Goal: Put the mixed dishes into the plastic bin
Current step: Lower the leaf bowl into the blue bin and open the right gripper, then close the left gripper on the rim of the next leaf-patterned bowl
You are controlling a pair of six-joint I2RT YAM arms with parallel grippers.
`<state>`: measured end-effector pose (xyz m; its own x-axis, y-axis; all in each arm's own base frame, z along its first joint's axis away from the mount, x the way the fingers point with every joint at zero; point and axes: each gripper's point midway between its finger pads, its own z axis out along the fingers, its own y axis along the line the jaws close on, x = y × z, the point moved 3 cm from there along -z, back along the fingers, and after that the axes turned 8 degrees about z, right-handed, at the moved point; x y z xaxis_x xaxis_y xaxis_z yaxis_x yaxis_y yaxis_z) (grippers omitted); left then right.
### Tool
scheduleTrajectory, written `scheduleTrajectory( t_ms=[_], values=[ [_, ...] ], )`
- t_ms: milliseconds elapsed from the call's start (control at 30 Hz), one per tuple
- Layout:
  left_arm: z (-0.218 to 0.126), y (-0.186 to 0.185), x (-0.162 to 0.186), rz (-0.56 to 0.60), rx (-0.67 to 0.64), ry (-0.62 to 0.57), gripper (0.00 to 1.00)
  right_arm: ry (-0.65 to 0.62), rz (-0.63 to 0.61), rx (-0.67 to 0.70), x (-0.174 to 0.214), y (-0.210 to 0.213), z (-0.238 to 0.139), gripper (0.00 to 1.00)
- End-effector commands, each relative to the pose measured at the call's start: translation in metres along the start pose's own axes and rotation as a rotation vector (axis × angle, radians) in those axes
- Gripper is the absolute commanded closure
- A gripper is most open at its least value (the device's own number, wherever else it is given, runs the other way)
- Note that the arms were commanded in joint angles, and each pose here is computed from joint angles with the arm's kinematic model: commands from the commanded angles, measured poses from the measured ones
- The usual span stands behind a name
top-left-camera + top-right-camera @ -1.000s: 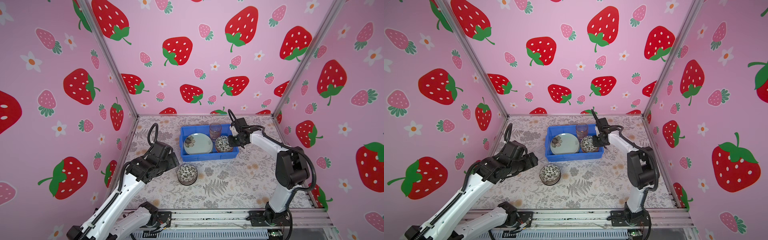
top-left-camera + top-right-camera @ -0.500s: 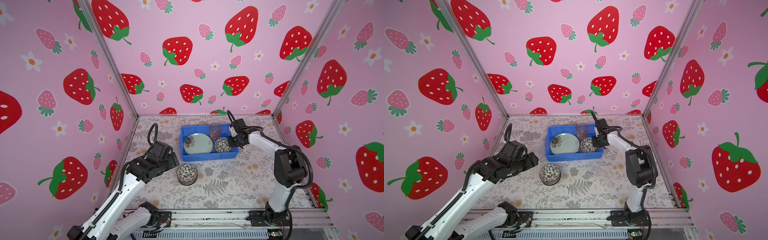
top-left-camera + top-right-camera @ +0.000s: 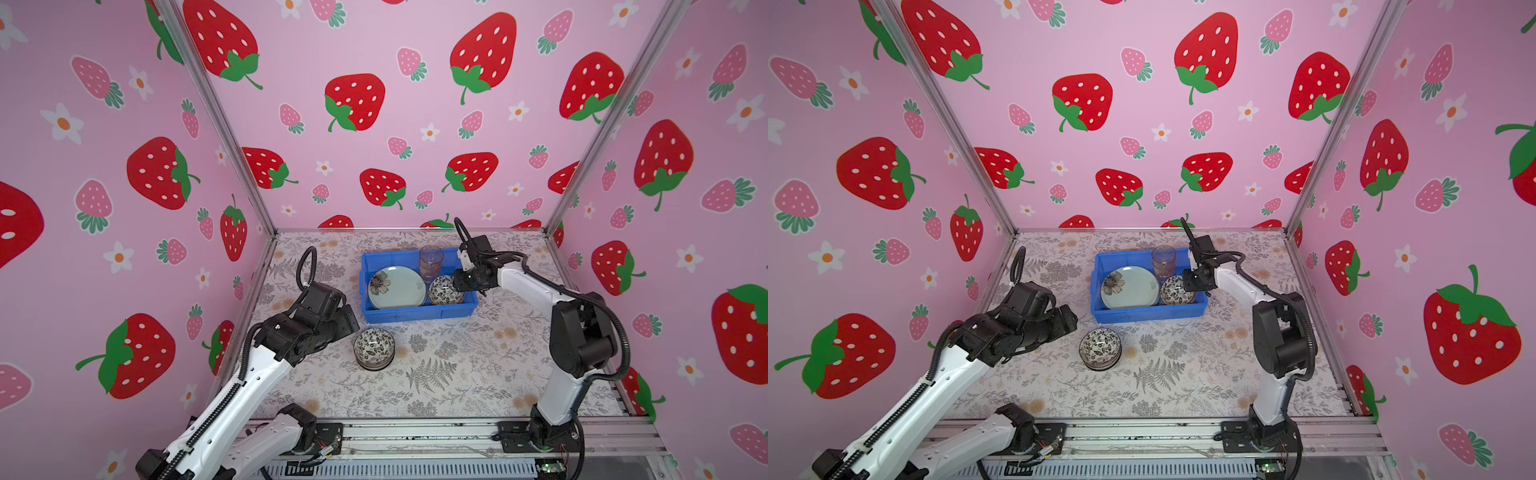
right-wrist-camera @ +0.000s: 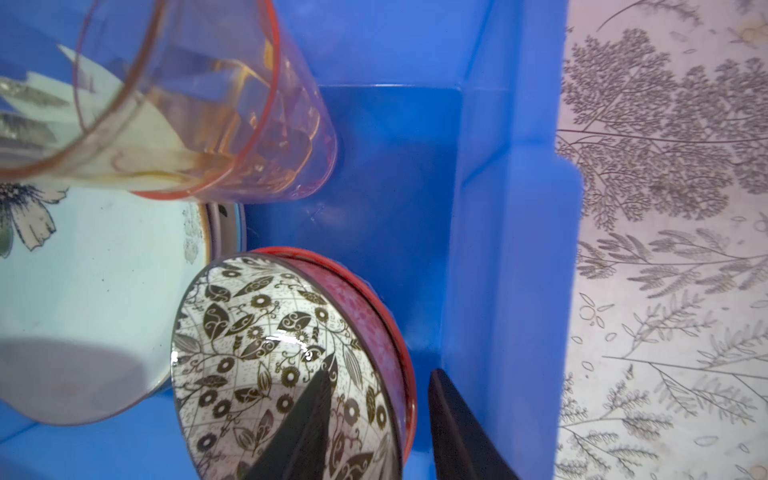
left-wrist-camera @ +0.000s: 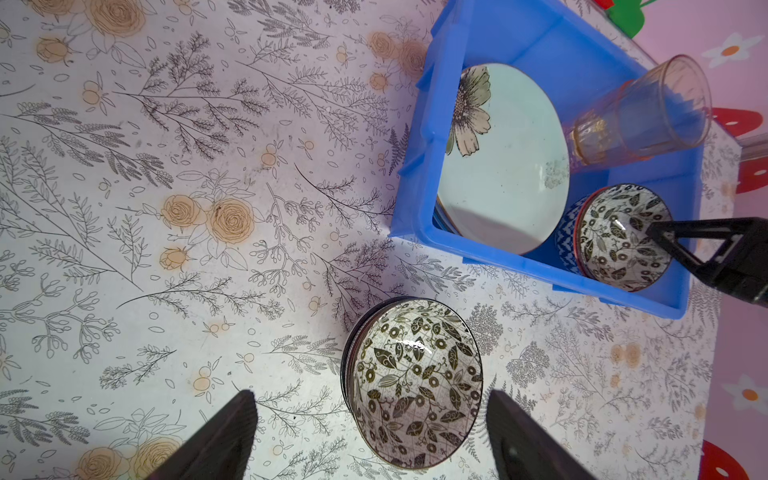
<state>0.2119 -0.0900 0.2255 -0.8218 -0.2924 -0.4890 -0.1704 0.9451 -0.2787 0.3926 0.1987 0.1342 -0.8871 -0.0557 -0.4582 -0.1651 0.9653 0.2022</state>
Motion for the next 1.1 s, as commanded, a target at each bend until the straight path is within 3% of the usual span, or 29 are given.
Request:
scheduleTrajectory(
  t_ms=[0, 333, 567, 733, 1067],
  values=[
    [0.003, 0.004, 0.002, 0.000, -0.016, 0.007, 0.11, -0.064, 0.001, 0.054, -0.014, -0.008, -0.022, 0.55],
    [0.017, 0.005, 0.013, 0.005, -0.020, 0.068, 0.11, -0.138, -0.007, 0.006, -0.024, 0.002, -0.068, 0.47],
    [0.041, -0.001, 0.027, -0.007, -0.014, 0.170, 0.15, -0.128, -0.019, -0.137, -0.011, 0.023, -0.097, 0.29],
    [0.054, -0.001, 0.041, -0.035, -0.019, 0.210, 0.20, -0.128, -0.010, -0.145, 0.001, 0.020, -0.109, 0.06],
    [0.078, -0.005, 0.053, -0.038, -0.012, 0.272, 0.36, -0.104, -0.012, -0.171, 0.022, 0.014, -0.109, 0.04]
  ],
)
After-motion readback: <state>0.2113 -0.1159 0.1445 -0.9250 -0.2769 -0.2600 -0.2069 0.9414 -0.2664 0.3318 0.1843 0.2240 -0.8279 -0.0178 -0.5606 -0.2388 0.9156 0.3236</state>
